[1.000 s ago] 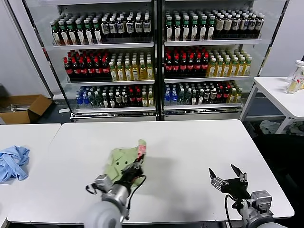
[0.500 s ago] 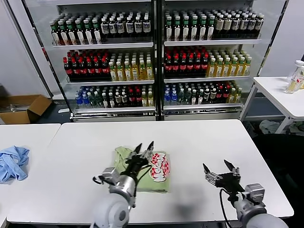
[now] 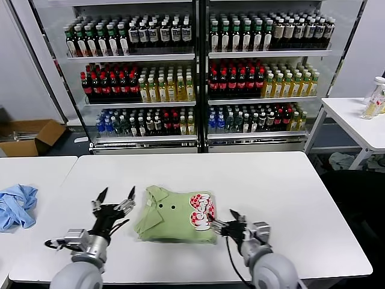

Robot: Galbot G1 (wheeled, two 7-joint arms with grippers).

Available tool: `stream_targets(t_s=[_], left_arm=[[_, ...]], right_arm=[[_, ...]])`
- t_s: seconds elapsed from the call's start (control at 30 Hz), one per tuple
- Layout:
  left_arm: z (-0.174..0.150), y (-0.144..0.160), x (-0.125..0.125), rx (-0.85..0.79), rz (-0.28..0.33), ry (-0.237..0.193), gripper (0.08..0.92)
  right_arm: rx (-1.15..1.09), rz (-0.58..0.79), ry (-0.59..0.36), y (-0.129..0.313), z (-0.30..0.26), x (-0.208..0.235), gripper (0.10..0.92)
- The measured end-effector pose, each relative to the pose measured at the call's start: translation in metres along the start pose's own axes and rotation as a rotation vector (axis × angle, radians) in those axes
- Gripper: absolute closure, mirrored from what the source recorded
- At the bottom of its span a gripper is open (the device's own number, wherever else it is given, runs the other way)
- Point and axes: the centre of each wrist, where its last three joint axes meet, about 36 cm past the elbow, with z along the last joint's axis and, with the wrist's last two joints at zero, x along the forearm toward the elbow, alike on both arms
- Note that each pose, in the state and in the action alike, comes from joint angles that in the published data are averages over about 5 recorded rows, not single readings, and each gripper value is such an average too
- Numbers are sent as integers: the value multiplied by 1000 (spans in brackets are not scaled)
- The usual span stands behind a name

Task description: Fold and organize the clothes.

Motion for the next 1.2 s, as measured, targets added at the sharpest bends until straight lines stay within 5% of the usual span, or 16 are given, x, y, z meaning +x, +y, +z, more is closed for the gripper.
stream_targets(t_s=[0.2, 0.93, 1.2], left_arm=[[0, 17, 7, -46, -35, -3, 177], [11, 32, 12, -129, -67, -21, 177], [25, 29, 3, -212, -49, -90, 177]], right_arm=[[-19, -11, 44, 8, 1, -30, 258], [-21, -10, 32, 7, -10, -33, 875], [66, 34, -32, -40, -32, 0, 914]])
